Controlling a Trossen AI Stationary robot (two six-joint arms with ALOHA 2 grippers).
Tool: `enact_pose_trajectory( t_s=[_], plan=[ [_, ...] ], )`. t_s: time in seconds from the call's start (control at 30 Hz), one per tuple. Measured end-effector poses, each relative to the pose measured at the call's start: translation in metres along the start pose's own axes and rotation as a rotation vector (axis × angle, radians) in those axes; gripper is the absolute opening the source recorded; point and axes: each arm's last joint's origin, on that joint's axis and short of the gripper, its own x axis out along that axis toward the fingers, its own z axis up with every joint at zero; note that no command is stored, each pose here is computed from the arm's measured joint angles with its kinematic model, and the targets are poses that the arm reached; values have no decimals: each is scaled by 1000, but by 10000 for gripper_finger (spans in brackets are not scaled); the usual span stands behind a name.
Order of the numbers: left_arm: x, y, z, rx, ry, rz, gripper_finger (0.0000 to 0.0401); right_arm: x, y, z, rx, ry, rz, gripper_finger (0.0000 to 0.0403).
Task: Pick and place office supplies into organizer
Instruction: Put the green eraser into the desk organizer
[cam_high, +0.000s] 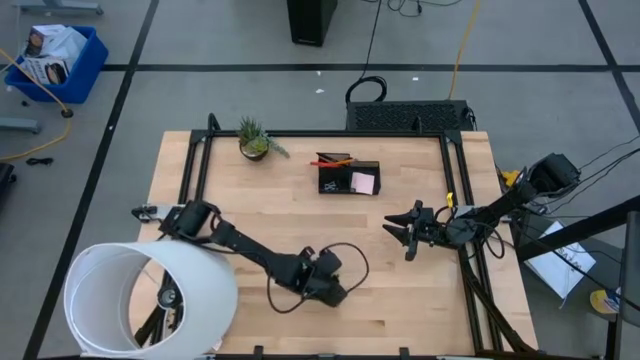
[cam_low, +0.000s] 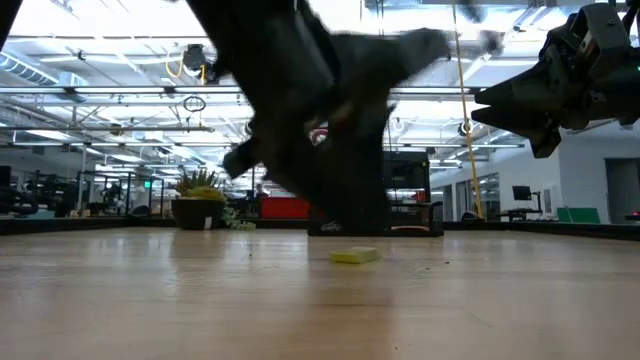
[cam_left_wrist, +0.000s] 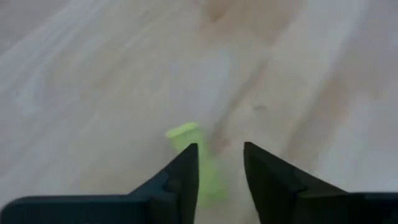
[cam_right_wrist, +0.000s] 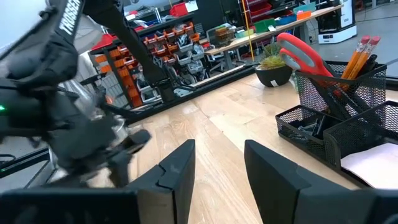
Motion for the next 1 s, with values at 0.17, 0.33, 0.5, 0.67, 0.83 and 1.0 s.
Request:
enact_pose_trajectory(
  t_s=[0.17, 0.33, 0.5, 0.67, 0.83, 1.0],
  plan=[
    [-5, -9, 4, 7, -57, -33, 171, 0, 0, 0, 0, 0, 0, 132],
    [12, -5, -5, 7, -29, 8, 180, 0, 0, 0, 0, 0, 0, 132],
    [25, -4, -13, -5, -45, 49, 164, 0, 0, 0, -1, 1, -1, 132],
    [23, -3, -13, -21, -47, 65, 153, 0, 0, 0, 0, 0, 0, 132],
    [18, -6, -15, 0, -52, 86, 167, 0, 0, 0, 0, 0, 0, 132],
    [17, -3, -18, -19, -37, 130, 184, 0, 0, 0, 0, 0, 0, 132]
  ],
)
